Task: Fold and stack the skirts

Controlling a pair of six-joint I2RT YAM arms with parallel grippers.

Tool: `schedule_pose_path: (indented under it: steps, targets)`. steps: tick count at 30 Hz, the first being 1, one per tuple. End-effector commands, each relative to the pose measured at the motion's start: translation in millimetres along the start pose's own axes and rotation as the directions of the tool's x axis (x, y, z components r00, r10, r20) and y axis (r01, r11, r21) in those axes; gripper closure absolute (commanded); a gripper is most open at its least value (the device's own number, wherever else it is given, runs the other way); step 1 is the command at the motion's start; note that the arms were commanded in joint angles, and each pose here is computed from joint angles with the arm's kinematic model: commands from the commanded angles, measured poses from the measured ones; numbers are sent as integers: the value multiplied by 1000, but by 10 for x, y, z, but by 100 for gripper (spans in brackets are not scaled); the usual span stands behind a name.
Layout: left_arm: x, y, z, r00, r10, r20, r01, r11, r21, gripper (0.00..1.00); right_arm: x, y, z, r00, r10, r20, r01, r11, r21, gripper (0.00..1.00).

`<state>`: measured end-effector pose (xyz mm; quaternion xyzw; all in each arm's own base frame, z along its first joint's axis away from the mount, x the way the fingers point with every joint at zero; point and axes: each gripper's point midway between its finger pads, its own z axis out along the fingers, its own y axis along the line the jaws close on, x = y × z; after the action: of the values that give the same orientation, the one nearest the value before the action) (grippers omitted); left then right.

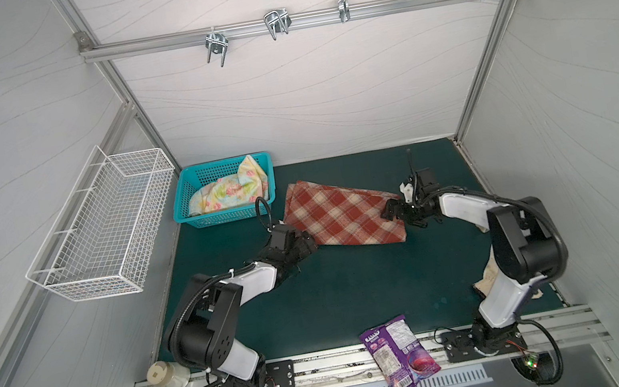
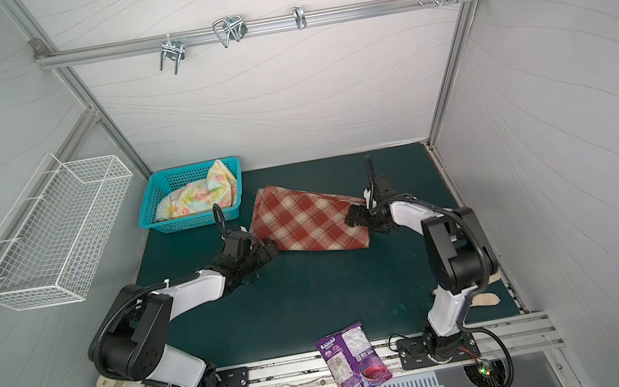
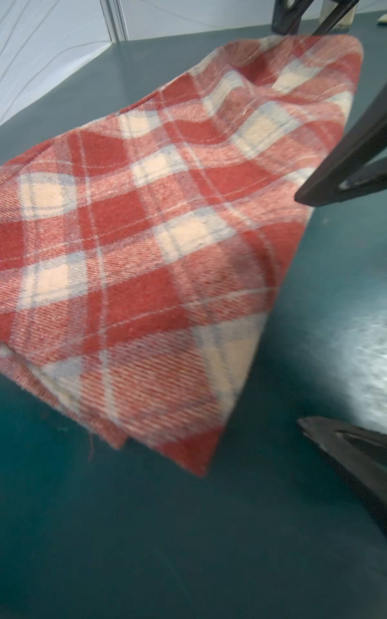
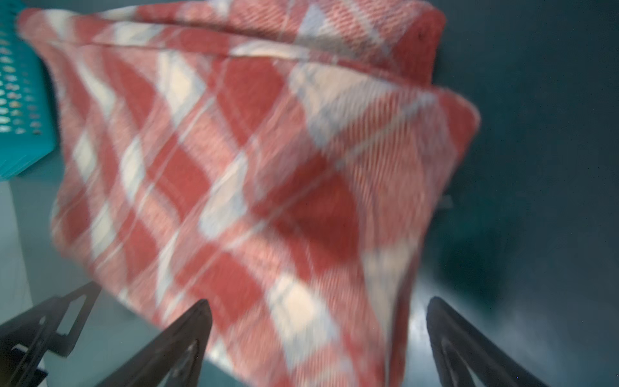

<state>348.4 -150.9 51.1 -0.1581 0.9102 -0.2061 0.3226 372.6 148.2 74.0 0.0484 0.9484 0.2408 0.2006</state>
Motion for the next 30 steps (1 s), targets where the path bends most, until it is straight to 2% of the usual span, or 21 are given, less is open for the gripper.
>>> schedule_pose_path:
  steps: [1,4,8,14,17,21,25,30]
  targets:
    - [-242,-276,-266,998,9,60,-13,997,71,1,-54,205,-324,996,-21,87,26,998,-54,1]
    - [-482,-486,-433,994,44,98,-53,994,92,1,86,346,-389,995,-51,91,58,995,-78,1]
    - [-763,-746,-371,986,131,98,-139,987,83,1,228,392,-285,998,-48,47,53,994,-92,1]
    - [-925,-838,156,986,153,61,-158,984,80,1,415,451,-71,999,-40,10,41,990,-137,1]
    - [-849,-772,439,988,150,20,-151,986,73,1,493,427,78,998,-50,-25,47,991,-122,1]
    - [-712,-609,648,989,144,-14,-143,989,31,1,630,279,228,997,-34,-74,27,996,-86,1]
    - [-540,-318,710,992,119,-36,-121,991,-56,1,753,137,211,998,-11,-70,7,999,-48,1]
    - [-284,-44,630,998,57,-41,-61,993,-98,2,868,-6,89,998,-7,-56,8,1000,5,1]
